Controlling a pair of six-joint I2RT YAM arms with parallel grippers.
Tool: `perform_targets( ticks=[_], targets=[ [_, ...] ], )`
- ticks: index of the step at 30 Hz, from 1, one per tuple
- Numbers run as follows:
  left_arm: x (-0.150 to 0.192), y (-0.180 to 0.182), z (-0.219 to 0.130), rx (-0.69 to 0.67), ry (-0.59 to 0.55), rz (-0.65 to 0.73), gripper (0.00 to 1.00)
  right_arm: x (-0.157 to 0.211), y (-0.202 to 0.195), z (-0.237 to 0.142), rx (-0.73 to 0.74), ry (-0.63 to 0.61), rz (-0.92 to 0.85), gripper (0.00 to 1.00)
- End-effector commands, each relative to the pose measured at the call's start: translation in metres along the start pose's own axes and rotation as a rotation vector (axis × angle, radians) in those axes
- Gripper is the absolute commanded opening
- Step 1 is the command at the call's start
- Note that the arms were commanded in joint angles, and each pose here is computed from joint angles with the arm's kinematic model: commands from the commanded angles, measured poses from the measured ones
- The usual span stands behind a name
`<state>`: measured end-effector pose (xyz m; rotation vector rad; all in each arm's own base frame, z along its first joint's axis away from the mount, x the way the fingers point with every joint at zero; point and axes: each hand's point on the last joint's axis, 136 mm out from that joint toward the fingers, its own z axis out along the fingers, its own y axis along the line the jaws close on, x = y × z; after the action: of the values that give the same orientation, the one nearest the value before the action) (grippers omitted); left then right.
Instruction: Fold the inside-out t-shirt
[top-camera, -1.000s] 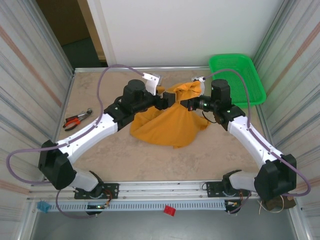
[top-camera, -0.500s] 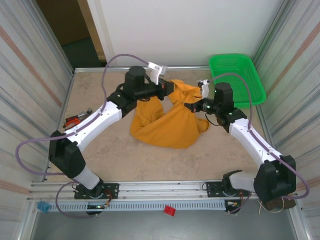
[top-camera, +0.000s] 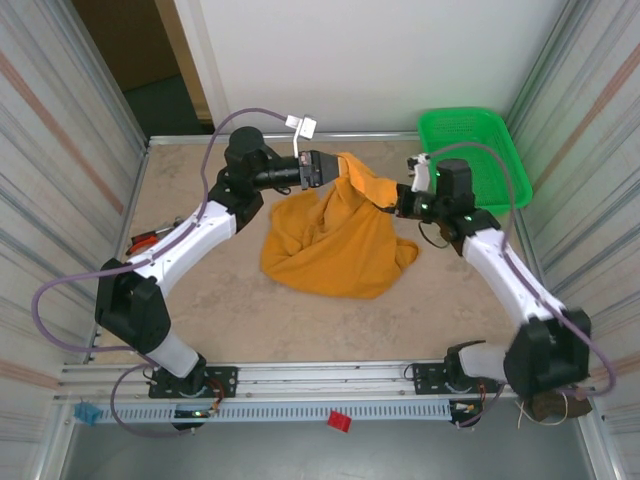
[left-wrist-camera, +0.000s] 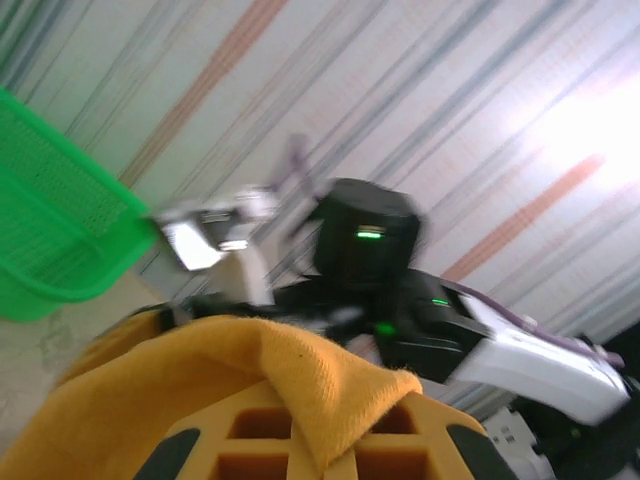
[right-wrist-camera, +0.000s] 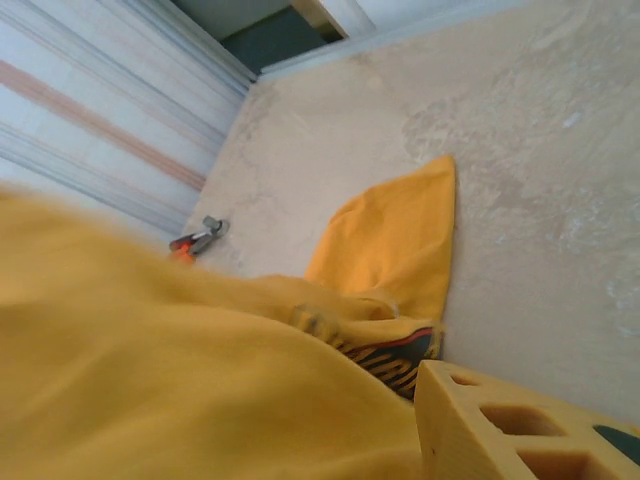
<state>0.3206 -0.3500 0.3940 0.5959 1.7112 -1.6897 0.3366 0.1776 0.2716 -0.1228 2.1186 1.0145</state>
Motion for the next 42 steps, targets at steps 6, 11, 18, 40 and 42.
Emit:
perform_targets(
  ticks=[6,11,18,40,42],
  targets=[
    [-0.006,0.034,-0.01,-0.191,-0.051,-0.197,0.0,-0.011,0.075,-0.078,0.021,-0.166,-0.254,0.67],
    [-0.004,0.035,-0.009,-0.206,-0.047,-0.223,0.0,-0.006,0.097,-0.046,0.037,-0.093,-0.415,0.69],
    [-0.002,0.027,-0.005,-0.211,-0.027,-0.212,0.0,-0.003,0.099,0.0,0.071,-0.04,-0.487,0.67],
    [-0.024,0.06,-0.039,-0.4,-0.088,-0.124,0.54,-0.014,0.123,-0.064,-0.335,-0.032,-0.364,0.0],
    [-0.019,0.056,-0.047,-0.424,-0.102,-0.099,0.56,-0.014,0.12,-0.062,-0.332,-0.027,-0.355,0.0]
  ],
)
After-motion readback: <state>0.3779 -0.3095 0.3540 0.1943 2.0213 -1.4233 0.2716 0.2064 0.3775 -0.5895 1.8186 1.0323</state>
